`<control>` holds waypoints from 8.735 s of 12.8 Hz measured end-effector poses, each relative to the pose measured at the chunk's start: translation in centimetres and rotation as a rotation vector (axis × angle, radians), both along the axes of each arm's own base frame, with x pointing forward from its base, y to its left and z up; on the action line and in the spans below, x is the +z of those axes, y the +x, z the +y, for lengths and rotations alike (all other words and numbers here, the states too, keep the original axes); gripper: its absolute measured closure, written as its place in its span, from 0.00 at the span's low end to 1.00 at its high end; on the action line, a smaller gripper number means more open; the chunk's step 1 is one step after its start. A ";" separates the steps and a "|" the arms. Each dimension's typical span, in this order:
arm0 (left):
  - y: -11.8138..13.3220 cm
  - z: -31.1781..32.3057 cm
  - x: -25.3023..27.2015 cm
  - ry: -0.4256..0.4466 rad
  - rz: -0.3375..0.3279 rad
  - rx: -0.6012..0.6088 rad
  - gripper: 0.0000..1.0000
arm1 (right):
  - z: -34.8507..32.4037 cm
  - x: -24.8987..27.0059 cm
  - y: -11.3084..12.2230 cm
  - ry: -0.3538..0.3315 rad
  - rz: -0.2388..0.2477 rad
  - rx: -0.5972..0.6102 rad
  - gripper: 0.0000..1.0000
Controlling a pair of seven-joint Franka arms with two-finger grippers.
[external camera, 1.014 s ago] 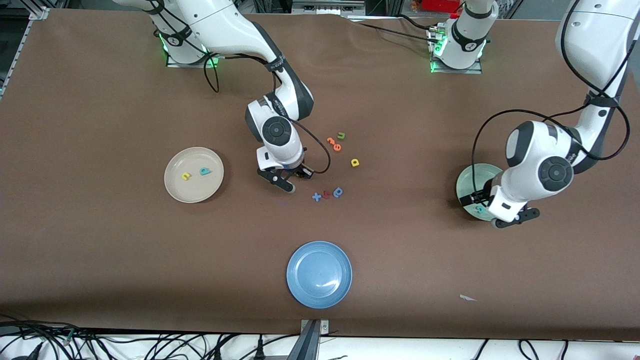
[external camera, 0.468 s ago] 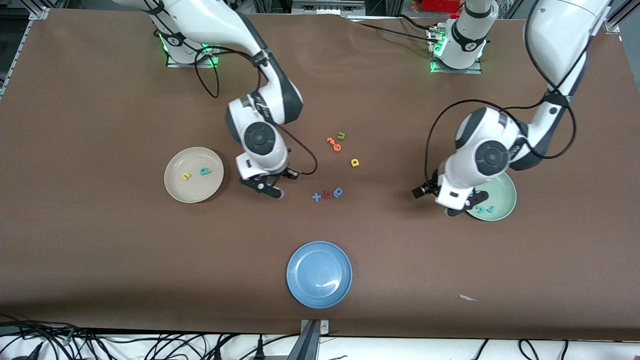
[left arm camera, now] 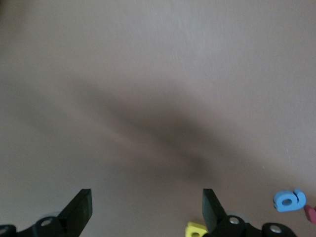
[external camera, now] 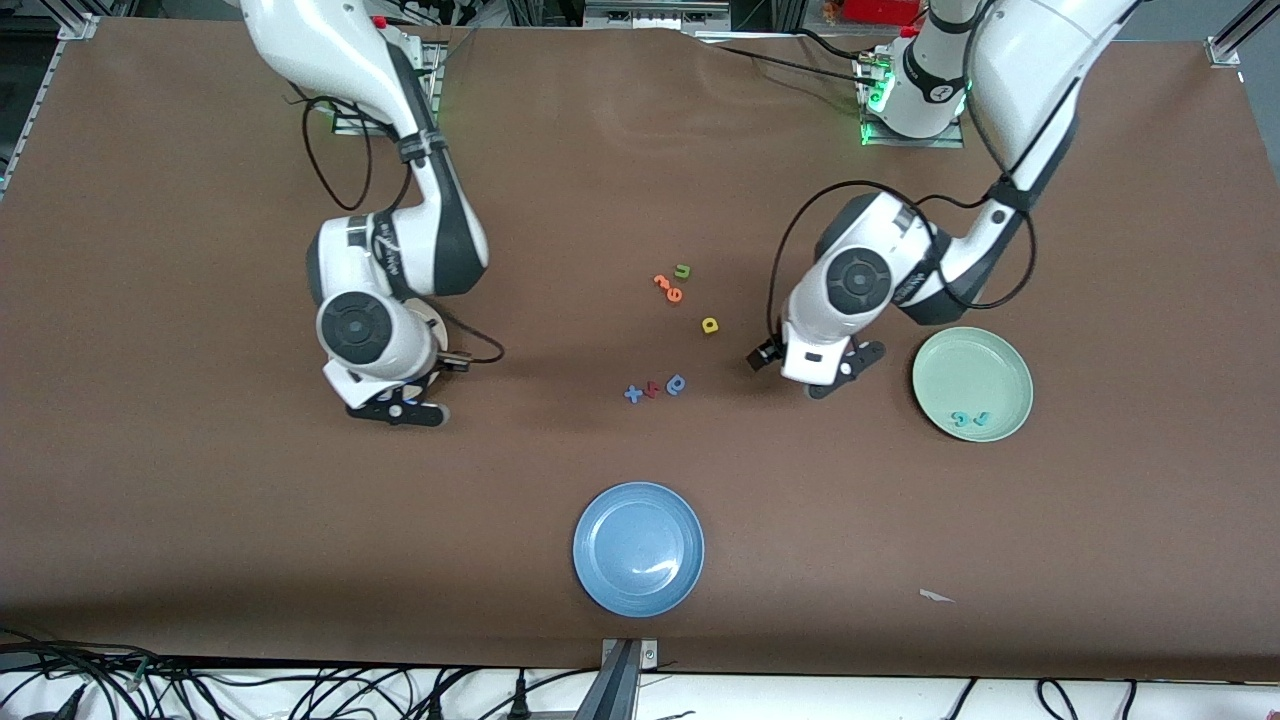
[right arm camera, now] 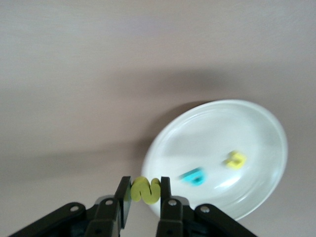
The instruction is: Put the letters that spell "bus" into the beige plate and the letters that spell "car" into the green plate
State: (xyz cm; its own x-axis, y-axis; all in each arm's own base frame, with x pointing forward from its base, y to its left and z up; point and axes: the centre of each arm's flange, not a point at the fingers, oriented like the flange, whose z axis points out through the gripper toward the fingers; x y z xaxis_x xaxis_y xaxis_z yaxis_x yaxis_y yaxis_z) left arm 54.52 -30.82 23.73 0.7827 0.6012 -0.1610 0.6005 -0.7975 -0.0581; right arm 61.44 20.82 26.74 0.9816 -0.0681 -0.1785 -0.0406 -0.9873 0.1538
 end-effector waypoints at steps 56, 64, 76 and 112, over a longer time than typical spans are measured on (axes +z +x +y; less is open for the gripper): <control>7.9 32.0 1.7 -0.047 0.093 -0.392 0.44 | -20.9 32.1 -4.9 0.164 -0.208 0.024 0.00; 11.1 33.2 9.7 -0.010 0.028 -0.366 0.00 | -20.9 32.0 -5.0 0.158 -0.199 0.025 0.00; 10.9 33.8 29.8 0.030 -0.019 -0.461 0.00 | -21.0 32.1 -5.0 0.154 -0.199 0.026 0.00; 9.3 36.9 34.4 0.034 -0.115 -0.476 0.00 | -21.0 32.1 -5.0 0.153 -0.203 0.026 0.00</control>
